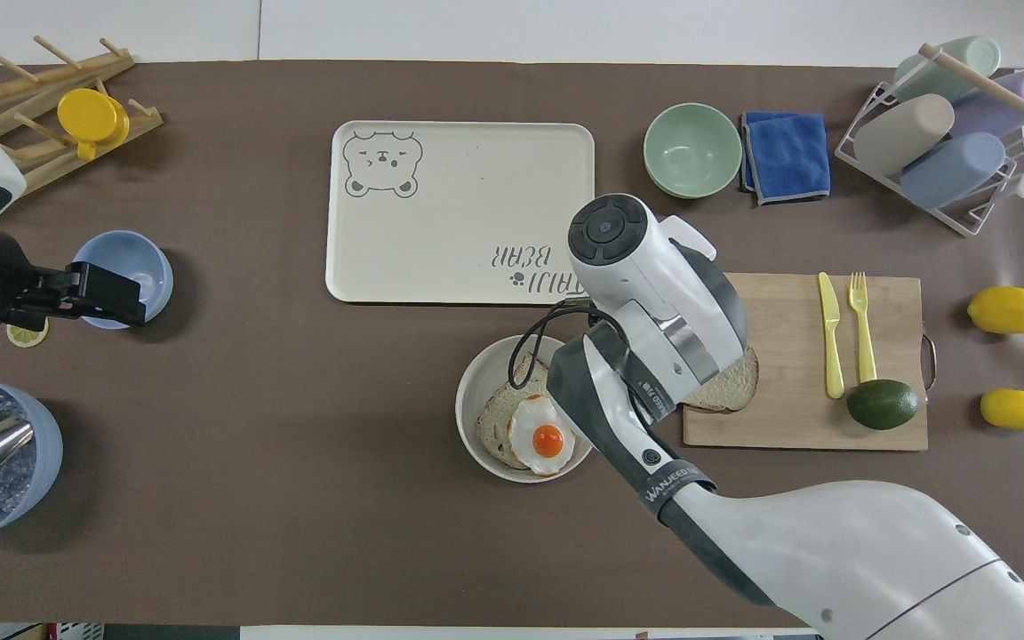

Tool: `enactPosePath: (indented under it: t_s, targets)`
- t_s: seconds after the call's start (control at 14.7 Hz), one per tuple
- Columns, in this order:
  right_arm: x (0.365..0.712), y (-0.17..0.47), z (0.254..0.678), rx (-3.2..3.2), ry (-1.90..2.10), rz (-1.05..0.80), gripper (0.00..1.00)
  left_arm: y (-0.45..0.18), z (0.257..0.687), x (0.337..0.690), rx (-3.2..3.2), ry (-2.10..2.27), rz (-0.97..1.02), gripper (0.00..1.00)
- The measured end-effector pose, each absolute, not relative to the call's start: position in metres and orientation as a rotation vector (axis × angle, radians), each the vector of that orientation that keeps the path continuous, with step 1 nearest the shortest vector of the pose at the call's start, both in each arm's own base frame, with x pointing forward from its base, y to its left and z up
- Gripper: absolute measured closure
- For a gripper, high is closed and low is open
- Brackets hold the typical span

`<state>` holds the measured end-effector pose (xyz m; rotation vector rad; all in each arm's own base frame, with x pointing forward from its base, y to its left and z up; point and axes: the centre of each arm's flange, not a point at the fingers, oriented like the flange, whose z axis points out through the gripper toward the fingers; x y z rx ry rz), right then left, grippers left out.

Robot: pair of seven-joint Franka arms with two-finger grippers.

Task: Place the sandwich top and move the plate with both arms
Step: 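Carry the bread slice with the right gripper over the white plate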

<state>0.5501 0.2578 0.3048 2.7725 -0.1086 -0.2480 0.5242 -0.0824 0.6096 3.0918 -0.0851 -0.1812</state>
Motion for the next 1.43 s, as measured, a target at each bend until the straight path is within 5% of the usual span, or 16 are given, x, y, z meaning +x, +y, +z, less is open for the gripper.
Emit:
enactPosePath:
  t_s: [1.3, 1.43]
  targets:
    - [0.51, 0.252, 0.28, 2.679, 0.0, -0.278, 0.16, -0.082, 0.61, 0.524, 3.092, -0.085, -0.181, 0.0]
    - [0.509, 0.252, 0.282, 2.673, 0.008, -0.268, 0.36, -0.082, 0.61, 0.524, 3.092, -0.085, -0.181, 0.0]
